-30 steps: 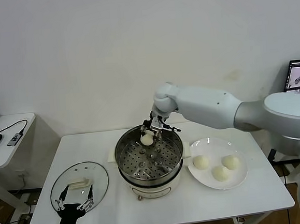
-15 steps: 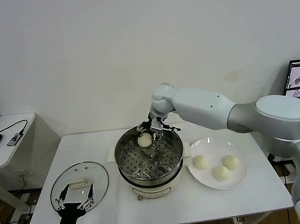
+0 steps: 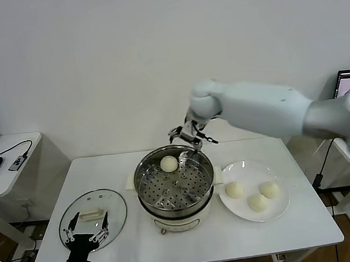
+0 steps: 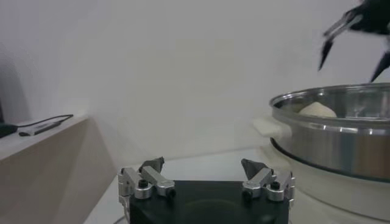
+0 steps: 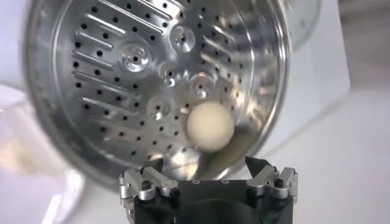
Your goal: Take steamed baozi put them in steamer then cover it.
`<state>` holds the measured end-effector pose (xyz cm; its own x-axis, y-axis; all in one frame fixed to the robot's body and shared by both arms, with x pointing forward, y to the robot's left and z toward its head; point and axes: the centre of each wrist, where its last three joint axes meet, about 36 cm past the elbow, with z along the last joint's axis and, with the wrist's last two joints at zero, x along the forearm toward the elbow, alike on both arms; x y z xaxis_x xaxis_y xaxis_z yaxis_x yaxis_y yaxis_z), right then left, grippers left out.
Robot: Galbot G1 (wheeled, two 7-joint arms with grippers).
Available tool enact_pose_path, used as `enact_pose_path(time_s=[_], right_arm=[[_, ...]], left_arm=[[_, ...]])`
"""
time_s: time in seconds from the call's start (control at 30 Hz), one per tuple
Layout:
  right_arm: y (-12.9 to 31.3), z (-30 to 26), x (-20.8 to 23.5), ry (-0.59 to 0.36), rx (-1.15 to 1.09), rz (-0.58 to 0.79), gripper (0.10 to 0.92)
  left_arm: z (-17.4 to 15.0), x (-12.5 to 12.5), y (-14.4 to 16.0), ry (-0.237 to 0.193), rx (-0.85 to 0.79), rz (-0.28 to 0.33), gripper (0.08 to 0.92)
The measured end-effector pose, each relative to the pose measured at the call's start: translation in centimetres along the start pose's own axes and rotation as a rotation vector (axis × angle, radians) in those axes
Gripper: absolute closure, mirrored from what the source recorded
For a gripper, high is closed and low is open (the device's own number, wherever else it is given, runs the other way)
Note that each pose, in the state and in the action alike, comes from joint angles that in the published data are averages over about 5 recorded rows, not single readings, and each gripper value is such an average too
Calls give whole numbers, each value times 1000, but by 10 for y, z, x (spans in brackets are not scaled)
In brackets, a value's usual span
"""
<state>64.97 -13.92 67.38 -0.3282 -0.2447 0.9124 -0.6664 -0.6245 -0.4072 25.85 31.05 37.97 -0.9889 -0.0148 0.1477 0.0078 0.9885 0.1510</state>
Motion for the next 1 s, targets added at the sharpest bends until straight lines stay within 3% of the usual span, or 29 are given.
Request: enact_pose_path(time_s=[0.4, 0.7, 1.0], right_arm=[[100, 53, 28, 58, -413, -38, 200], [147, 72, -2, 41, -514, -105, 200], [162, 85, -46, 33, -501, -166, 200]], left_arm=[[2, -4, 3, -1, -13, 9, 177], [1, -6, 9, 2, -30, 10, 177], [0, -6, 14, 5, -31, -5, 177]])
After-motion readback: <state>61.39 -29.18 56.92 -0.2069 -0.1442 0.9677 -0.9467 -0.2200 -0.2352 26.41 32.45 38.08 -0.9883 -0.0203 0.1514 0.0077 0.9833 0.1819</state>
